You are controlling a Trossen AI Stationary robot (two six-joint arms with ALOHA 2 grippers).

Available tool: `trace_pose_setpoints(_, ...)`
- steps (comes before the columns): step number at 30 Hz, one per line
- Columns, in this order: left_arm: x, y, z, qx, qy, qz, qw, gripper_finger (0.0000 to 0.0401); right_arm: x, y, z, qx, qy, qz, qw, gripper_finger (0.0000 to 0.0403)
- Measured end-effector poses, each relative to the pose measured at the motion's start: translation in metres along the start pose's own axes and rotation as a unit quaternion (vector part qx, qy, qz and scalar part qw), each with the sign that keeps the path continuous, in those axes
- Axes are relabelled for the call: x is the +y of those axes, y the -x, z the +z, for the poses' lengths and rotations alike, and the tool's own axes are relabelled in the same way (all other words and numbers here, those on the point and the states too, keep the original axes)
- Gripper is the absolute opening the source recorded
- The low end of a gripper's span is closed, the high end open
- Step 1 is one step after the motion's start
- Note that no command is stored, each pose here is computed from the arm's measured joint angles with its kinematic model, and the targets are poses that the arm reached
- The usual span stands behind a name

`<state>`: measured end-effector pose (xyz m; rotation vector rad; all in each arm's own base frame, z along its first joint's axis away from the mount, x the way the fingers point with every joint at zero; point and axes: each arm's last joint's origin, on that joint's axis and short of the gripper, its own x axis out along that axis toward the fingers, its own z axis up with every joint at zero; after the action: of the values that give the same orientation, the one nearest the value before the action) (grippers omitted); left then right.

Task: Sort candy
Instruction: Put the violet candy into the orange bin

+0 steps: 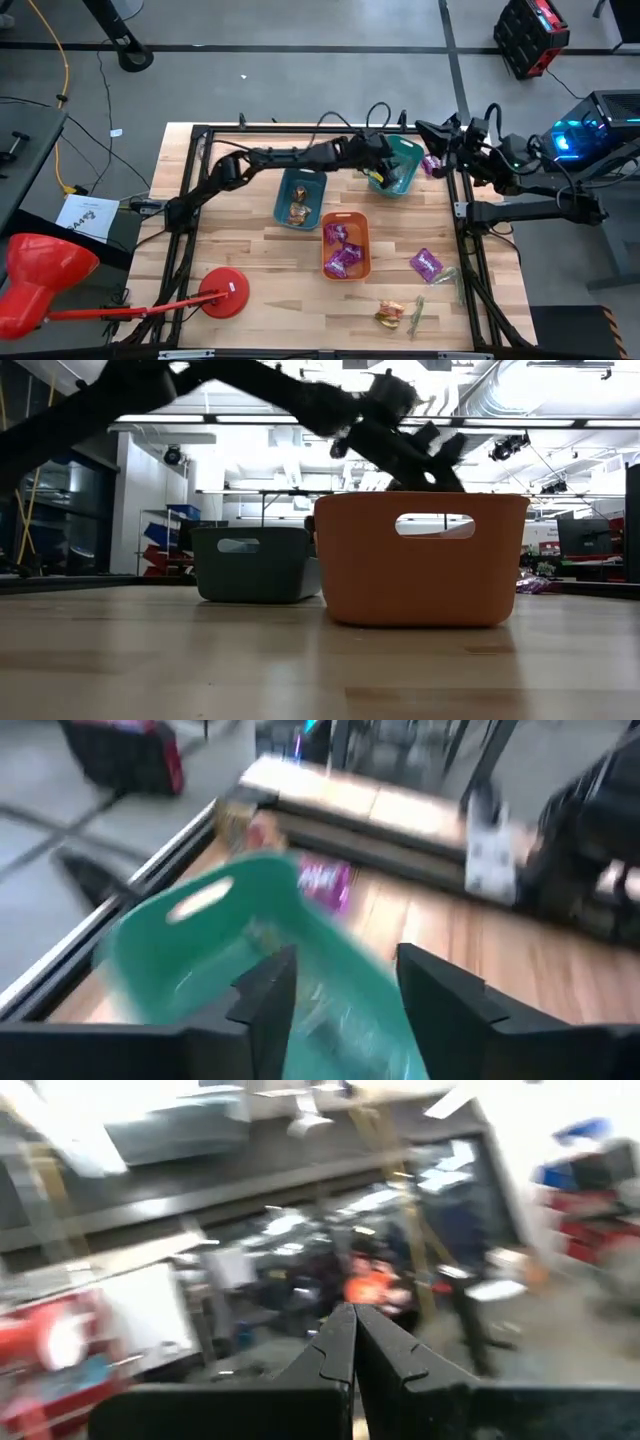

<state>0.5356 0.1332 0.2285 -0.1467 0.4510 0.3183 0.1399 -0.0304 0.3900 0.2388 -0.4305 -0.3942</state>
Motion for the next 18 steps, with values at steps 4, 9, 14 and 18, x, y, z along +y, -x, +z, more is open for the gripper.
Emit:
trace_pose_setpoints(4, 0.016, 0.055, 0.023, 0.114, -0.021, 0.009, 0.993, 0.0193, -0.01, 0.002, -0.011, 0.036, 0.004, -0.12, 0.992, 0.0014)
trace_pose_setpoints(9, 0.042, 0.106, 0.024, 0.172, -0.008, -0.02, 0.985, 0.0197, -0.038, -0.001, -0.047, 0.163, 0.032, -0.268, 0.949, 0.0098)
trace_pose_setpoints(14, 0.063, 0.167, 0.021, 0.065, 0.035, -0.001, 0.997, 0.0197, -0.07, 0.003, -0.077, 0.259, 0.008, -0.4, 0.879, 0.0193)
trace_pose_setpoints(18, 0.068, 0.204, -0.009, 0.005, 0.085, 0.005, 0.996, 0.0197, -0.097, -0.001, -0.086, 0.249, -0.04, -0.487, 0.836, 0.0217)
